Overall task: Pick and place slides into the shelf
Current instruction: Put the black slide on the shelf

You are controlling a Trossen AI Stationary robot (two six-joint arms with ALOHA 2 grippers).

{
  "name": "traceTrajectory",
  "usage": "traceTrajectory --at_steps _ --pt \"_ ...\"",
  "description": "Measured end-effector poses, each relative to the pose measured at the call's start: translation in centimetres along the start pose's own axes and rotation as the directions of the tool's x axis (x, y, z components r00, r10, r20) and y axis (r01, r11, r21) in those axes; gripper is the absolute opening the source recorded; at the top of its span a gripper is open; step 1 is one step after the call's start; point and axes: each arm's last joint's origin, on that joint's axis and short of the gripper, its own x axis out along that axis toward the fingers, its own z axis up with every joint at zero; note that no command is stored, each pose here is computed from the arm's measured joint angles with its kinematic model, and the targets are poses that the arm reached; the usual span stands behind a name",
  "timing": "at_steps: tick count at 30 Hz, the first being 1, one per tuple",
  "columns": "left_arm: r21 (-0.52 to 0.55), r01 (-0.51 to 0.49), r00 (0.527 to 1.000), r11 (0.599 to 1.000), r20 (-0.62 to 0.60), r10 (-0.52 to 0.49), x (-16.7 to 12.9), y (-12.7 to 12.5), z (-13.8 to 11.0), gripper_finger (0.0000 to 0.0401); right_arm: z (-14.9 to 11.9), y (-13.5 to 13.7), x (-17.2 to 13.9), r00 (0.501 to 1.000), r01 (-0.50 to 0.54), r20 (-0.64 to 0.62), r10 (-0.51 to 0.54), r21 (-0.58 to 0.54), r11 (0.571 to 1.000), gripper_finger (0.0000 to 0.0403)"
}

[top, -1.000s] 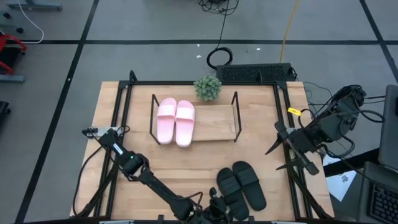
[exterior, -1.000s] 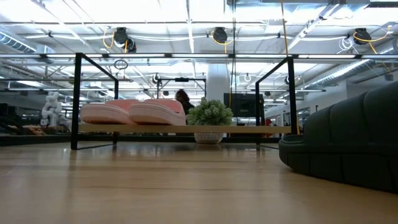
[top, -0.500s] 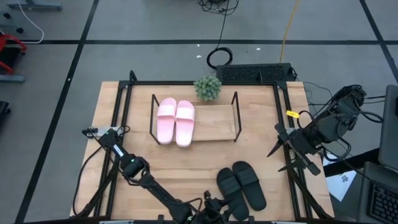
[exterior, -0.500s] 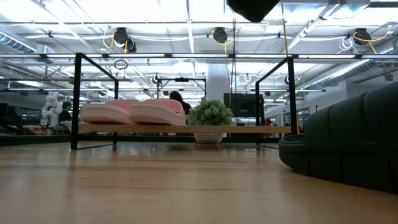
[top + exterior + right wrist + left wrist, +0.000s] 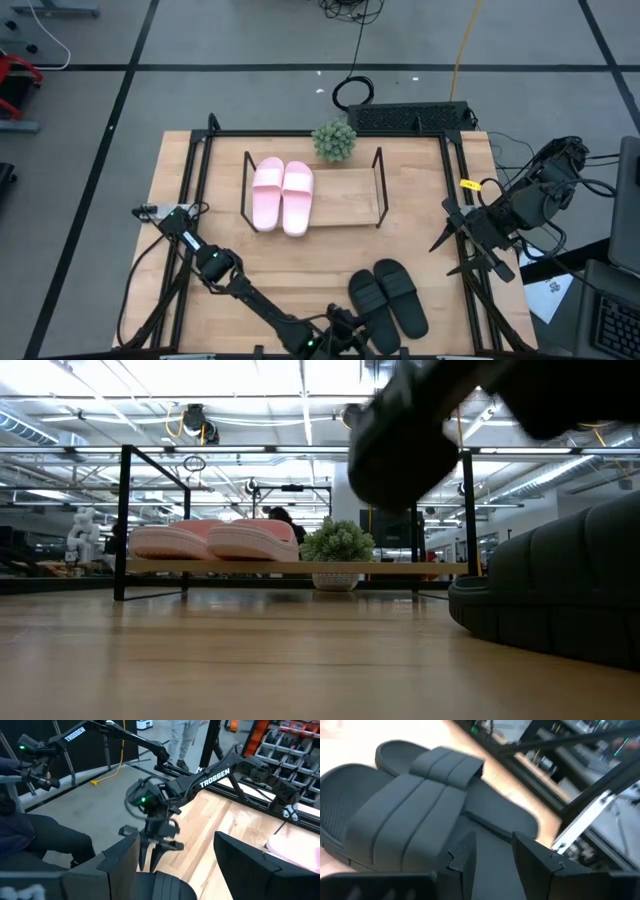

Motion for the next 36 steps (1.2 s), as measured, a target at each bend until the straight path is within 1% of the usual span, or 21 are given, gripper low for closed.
traceTrajectory --at_steps 2,7,14,19,24,31,36 --pt "0.013 -0.011 0.999 1.000 -0.040 0.011 0.7 0.4 0.3 0.0129 0.0 -0.1 0.0 1.000 0.021 0.000 -0.021 -0.001 1.000 0.0247" --pt "0.044 -0.031 0.996 0.999 -0.078 0.034 1.3 1.0 0.5 0.0129 0.0 -0.1 0.0 1.000 0.023 0.000 -0.023 0.001 1.000 0.0247" --pt "0.058 -0.028 0.998 0.998 -0.046 0.031 0.0 0.5 -0.2 0.0129 0.0 -0.1 0.0 1.000 0.024 -0.001 -0.024 0.002 1.000 0.0247" --pt "0.039 -0.016 1.000 0.999 -0.012 0.017 -1.4 -0.3 -0.5 0.0129 0.0 -0.1 0.1 1.000 0.024 -0.002 -0.024 0.002 1.000 0.0247" --pt "0.014 -0.002 1.000 1.000 0.003 0.002 -2.0 -1.0 -0.1 0.0129 0.1 -0.1 0.1 1.000 0.023 0.012 -0.023 0.004 1.000 0.0247" --pt "-0.026 0.045 0.999 0.999 0.011 -0.044 -1.3 -1.6 0.8 0.0129 0.4 -0.1 0.1 0.999 0.023 0.042 -0.023 0.005 1.000 0.0247" --pt "-0.064 0.046 0.999 0.997 0.017 -0.045 -0.5 -1.5 1.5 0.0129 0.4 -0.1 0.1 0.999 0.024 0.042 -0.023 -0.015 1.000 0.0247"
